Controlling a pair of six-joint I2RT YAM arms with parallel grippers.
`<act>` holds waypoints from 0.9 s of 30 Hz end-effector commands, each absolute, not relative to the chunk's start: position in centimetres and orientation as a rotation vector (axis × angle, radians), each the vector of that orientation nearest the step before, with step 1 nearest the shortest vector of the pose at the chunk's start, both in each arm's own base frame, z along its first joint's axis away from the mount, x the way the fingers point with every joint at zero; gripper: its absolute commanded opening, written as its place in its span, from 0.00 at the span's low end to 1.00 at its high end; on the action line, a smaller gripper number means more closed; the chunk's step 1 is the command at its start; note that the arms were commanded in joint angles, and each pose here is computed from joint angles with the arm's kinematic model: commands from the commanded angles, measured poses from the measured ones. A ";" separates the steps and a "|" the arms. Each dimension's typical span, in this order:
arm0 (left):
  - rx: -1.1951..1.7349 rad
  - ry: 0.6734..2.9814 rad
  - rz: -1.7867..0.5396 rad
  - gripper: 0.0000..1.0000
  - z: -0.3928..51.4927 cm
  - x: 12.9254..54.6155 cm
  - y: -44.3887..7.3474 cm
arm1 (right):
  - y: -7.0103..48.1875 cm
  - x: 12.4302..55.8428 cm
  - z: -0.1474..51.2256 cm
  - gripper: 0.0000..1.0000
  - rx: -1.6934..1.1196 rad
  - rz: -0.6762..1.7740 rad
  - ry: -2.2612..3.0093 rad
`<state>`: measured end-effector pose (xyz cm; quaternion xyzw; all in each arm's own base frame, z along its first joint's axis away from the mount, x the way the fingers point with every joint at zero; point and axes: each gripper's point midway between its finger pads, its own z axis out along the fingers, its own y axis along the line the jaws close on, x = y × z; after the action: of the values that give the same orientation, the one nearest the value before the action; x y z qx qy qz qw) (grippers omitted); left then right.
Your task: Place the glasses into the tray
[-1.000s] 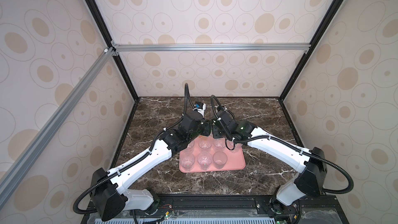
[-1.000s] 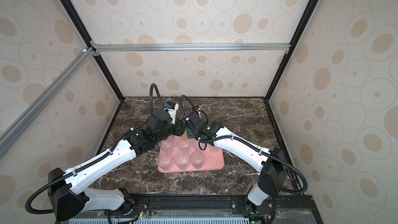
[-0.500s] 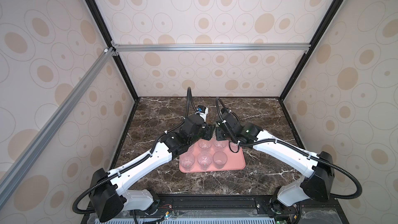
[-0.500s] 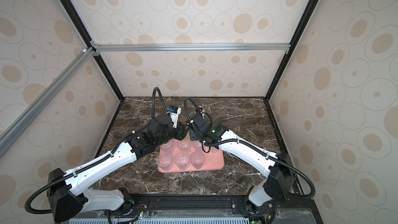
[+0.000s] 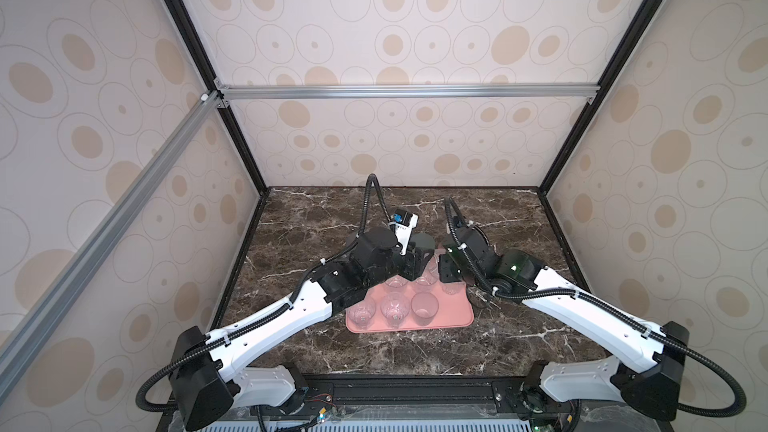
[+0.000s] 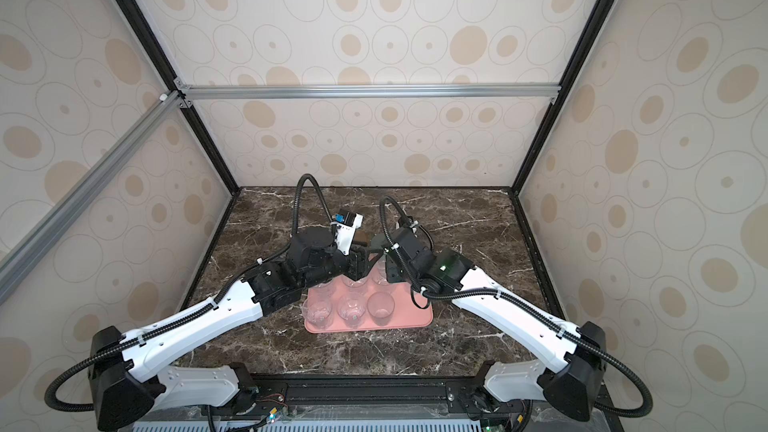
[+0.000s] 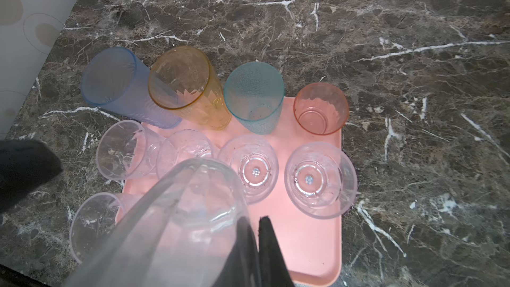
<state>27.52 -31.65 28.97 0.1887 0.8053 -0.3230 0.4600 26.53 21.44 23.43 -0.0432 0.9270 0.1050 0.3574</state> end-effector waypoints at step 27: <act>0.318 1.920 -0.293 0.69 27.6 29.2 -19.8 | 11.4 18.7 18.7 0.04 0.005 -0.060 2.741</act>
<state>28.55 -20.43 26.71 0.1346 0.8226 -0.1436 0.5335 20.58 12.53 21.11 -0.0083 0.9681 0.0014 0.2505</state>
